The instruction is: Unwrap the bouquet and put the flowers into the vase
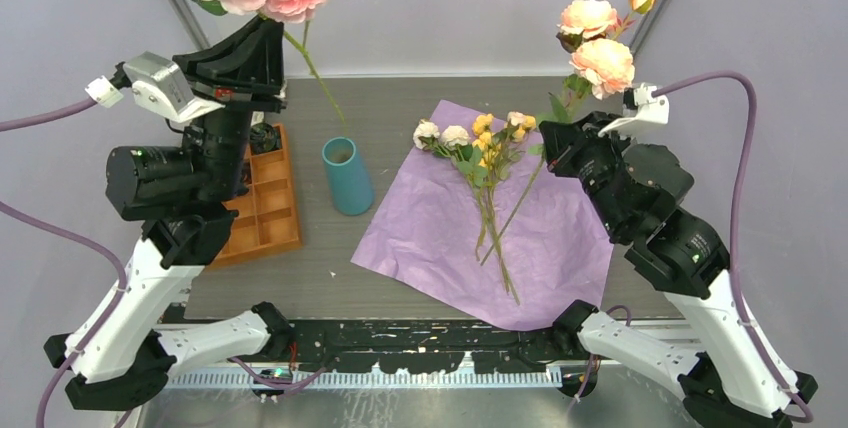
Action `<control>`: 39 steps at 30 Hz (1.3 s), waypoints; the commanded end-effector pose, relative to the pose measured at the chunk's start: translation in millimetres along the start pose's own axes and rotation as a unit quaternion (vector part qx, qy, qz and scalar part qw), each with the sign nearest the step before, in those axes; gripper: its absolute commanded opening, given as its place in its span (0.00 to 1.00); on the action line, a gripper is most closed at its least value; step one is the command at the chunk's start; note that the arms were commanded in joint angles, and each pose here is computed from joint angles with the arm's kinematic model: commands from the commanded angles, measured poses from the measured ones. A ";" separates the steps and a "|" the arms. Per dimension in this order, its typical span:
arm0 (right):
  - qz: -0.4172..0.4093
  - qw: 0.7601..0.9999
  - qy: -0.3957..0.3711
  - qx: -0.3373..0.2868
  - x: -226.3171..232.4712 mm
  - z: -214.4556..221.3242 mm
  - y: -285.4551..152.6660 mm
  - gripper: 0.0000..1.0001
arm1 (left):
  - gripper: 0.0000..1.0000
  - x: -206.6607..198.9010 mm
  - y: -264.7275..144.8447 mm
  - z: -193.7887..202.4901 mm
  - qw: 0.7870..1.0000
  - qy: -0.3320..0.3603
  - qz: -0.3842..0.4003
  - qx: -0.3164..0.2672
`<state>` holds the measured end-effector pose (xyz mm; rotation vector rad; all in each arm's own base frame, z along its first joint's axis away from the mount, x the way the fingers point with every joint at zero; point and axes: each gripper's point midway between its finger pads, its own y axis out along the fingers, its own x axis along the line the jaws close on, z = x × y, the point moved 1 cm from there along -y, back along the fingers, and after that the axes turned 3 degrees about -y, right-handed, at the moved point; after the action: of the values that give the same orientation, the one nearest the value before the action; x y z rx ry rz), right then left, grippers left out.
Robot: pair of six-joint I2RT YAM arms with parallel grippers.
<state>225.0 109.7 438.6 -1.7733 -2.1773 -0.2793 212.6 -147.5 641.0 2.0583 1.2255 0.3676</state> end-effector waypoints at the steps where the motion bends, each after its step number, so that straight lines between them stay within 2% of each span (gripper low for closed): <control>1: -0.023 0.999 0.028 -0.027 13.5 -15.1 4.6 0.01 | 0.07 20.2 -3.2 -18.7 0.997 0.062 -0.041 -0.028; 9: -0.035 0.999 0.032 -0.020 22.2 -12.1 11.7 0.01 | 0.07 37.9 -19.5 -2.0 0.992 0.095 -0.081 -0.015; 20: -0.042 0.998 0.037 -0.016 25.1 -10.3 12.4 0.01 | 0.06 48.2 -47.9 25.4 0.992 0.068 -0.105 -0.005; 30: -0.040 0.998 0.037 -0.019 23.9 -10.4 12.2 0.01 | 0.06 33.6 -20.7 -4.6 0.995 0.062 -0.073 -0.027; 35: -0.037 0.999 0.033 -0.016 22.6 -8.9 12.5 0.01 | 0.06 31.4 -15.8 3.6 0.995 0.061 -0.073 -0.021; 39: -0.035 0.999 0.032 -0.020 20.6 -9.6 11.1 0.01 | 0.06 36.7 -22.5 26.6 0.994 0.065 -0.090 -0.002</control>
<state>235.1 131.5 433.7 -1.6915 -2.1955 -0.2722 231.2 -125.5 604.2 1.9809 1.4724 0.4505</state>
